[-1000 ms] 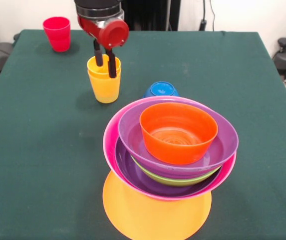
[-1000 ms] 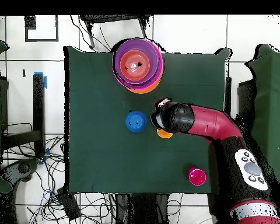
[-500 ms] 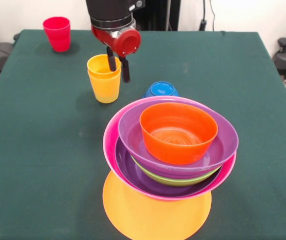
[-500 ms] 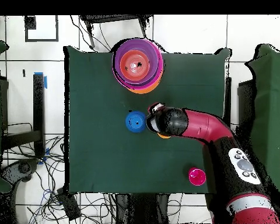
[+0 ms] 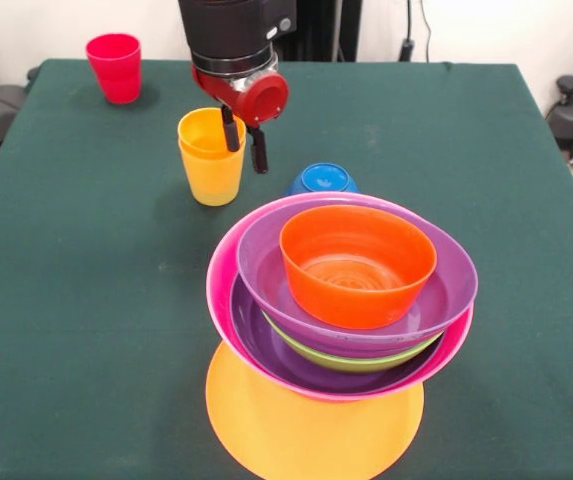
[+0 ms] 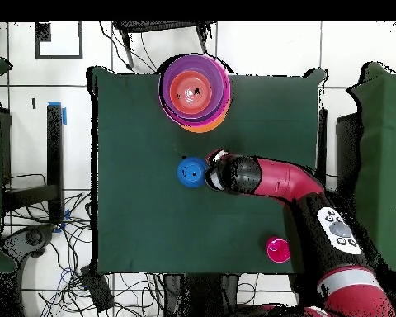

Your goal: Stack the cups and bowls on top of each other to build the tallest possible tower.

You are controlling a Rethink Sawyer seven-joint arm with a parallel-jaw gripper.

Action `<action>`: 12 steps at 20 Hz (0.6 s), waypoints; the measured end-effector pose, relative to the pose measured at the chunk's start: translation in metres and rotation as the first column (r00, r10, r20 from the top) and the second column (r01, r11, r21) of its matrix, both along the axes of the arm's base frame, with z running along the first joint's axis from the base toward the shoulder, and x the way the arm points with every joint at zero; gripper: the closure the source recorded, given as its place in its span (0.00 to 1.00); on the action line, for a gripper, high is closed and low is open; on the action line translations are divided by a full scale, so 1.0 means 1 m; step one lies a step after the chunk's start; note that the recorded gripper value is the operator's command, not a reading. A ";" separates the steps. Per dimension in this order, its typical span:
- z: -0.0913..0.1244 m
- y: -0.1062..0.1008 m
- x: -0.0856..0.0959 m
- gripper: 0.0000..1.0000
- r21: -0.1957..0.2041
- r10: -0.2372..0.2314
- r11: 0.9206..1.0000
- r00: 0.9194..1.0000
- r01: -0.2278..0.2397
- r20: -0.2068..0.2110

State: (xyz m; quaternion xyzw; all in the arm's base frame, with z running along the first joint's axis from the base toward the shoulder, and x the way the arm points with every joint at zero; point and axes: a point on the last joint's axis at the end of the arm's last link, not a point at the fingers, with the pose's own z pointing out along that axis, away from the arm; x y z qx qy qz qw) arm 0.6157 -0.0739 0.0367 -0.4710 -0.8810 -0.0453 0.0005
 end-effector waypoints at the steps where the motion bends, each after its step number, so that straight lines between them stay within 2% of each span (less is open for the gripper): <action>1: 0.000 0.000 0.000 0.00 -0.001 0.000 1.000 1.000 0.000 0.003; 12: 0.000 0.000 0.002 0.00 -0.003 0.000 1.000 1.000 0.000 0.016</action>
